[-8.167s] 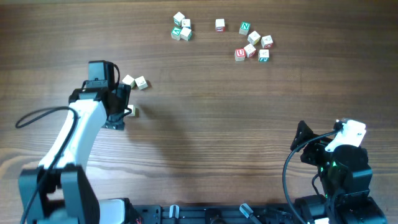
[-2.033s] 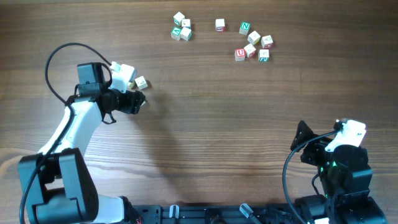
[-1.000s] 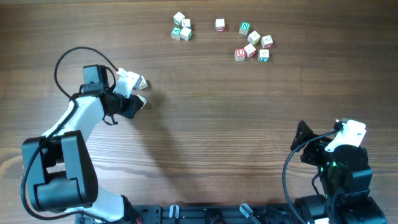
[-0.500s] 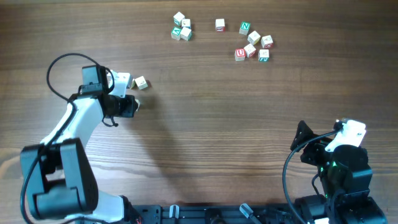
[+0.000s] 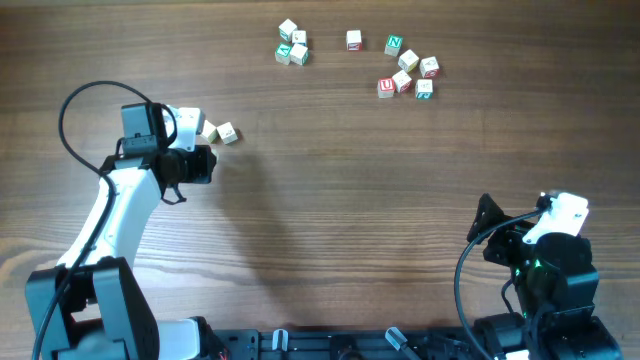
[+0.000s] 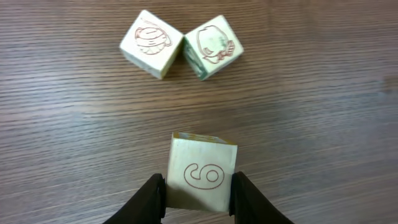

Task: Form a circle

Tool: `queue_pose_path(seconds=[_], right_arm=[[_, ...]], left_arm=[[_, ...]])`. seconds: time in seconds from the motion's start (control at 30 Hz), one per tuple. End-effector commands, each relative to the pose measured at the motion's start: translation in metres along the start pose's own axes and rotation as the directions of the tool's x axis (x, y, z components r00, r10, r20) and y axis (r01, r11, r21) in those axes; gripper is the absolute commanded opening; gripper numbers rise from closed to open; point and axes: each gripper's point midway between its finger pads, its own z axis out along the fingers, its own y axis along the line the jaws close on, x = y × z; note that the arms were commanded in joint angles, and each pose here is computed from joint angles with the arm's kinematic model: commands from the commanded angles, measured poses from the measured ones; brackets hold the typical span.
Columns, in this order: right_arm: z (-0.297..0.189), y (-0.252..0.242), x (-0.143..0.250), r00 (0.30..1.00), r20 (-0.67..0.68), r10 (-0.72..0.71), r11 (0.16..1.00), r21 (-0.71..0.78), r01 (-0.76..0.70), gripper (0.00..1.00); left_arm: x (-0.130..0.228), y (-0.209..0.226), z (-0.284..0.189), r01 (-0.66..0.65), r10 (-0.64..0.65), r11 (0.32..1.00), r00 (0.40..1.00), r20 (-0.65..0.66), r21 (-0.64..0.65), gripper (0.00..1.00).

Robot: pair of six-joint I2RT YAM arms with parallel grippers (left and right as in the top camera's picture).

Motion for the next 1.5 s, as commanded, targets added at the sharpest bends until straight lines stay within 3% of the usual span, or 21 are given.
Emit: queue_pose_path(seconds=[0.0, 0.63, 0.87, 1.13, 1.2, 1.27, 1.4, 1.47], right_arm=[[0.001, 0.001, 0.002, 1.000, -0.007, -0.012, 1.000, -0.005, 0.012, 1.00], [0.001, 0.001, 0.002, 1.000, -0.007, -0.012, 1.000, -0.005, 0.012, 1.00], [0.001, 0.001, 0.002, 1.000, -0.007, -0.011, 1.000, -0.004, 0.011, 1.00], [0.001, 0.001, 0.002, 1.000, -0.007, -0.012, 1.000, -0.004, 0.012, 1.00], [0.001, 0.001, 0.002, 1.000, -0.007, -0.012, 1.000, -0.005, 0.012, 1.00], [0.001, 0.001, 0.002, 1.000, -0.007, -0.012, 1.000, -0.004, 0.012, 1.00], [0.001, 0.001, 0.002, 1.000, -0.007, -0.011, 1.000, -0.005, 0.011, 1.00], [0.001, 0.001, 0.002, 1.000, -0.007, -0.012, 1.000, -0.005, 0.012, 1.00]], left_arm=[[0.002, -0.007, 0.001, 0.016, -0.016, 0.999, 1.000, -0.001, 0.045, 0.35], [0.017, 0.006, 0.035, 0.028, -0.026, 1.000, 0.997, -0.076, 0.014, 0.39], [0.004, 0.008, 0.033, 0.014, -0.014, 1.000, 1.000, -0.023, 0.006, 0.59], [-0.016, 0.005, 0.009, -0.006, 0.006, 1.000, 0.998, 0.065, -0.007, 0.67], [-0.015, -0.004, 0.009, -0.006, 0.003, 0.999, 0.998, 0.063, 0.043, 0.75], [-0.015, -0.019, 0.007, -0.009, 0.000, 0.991, 0.998, 0.069, 0.131, 0.63], [-0.017, -0.036, 0.004, -0.014, -0.004, 0.973, 0.997, 0.081, 0.230, 0.09], [-0.018, -0.045, 0.002, -0.019, -0.006, 0.960, 0.996, 0.090, 0.278, 0.04]])
